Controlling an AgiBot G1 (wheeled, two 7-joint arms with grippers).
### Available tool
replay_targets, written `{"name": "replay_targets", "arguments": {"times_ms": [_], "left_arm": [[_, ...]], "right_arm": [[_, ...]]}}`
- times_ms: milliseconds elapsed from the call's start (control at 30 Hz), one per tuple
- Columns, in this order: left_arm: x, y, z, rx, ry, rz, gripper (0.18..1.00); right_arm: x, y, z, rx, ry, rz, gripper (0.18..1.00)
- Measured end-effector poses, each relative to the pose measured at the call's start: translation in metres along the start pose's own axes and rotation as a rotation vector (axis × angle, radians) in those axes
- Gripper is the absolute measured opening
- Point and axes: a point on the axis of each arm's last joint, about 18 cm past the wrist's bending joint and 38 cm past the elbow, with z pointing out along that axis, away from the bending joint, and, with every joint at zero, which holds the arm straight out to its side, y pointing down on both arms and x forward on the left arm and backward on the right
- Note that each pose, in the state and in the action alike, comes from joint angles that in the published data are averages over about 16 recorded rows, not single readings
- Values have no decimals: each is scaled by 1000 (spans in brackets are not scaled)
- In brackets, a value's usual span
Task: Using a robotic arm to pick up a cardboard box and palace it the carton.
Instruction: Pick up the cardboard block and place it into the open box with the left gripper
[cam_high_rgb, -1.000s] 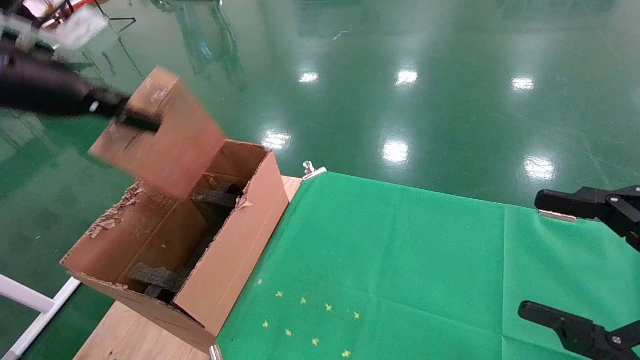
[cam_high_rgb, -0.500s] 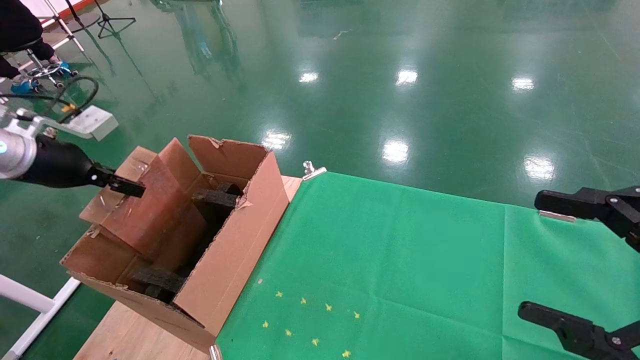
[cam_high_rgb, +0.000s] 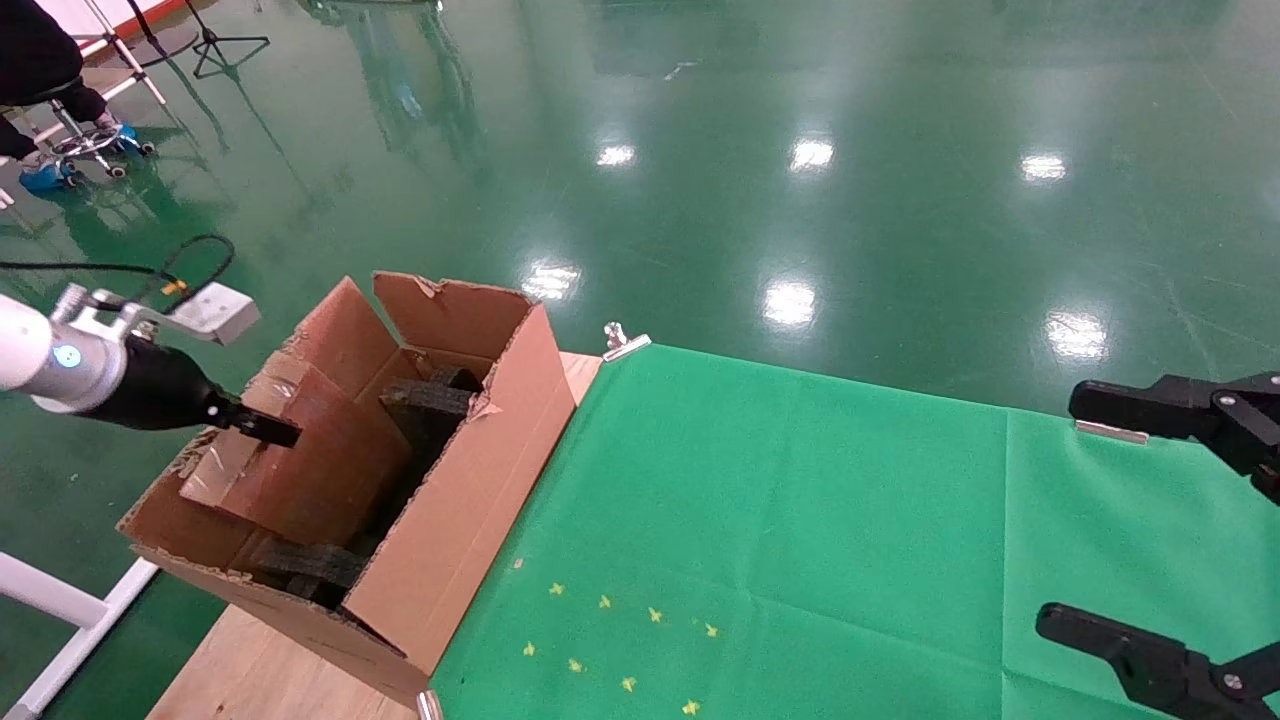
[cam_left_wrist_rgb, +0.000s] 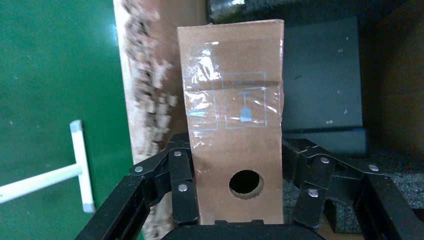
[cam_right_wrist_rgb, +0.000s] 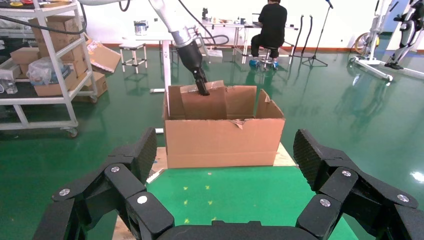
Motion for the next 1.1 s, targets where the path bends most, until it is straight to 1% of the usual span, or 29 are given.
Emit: {"name": "replay_targets", "arguments": {"times_ms": [267,467,733,967,1100], "left_arm": [[9,14,27,-40,10,-26,366],[12,20,38,-51,4,-63,359],[12,22,42,-49,-3,-92,366],[13,22,42,-51,-1,-86,403],[13,22,41,-54,1,-82,449]], "right_arm": [[0,0,0,0,0,0,1001],[0,0,0,0,0,0,1001],[0,0,0,0,0,0,1001],[0,0,0,0,1,0,1001],[0,0,0,0,1,0,1001]]}}
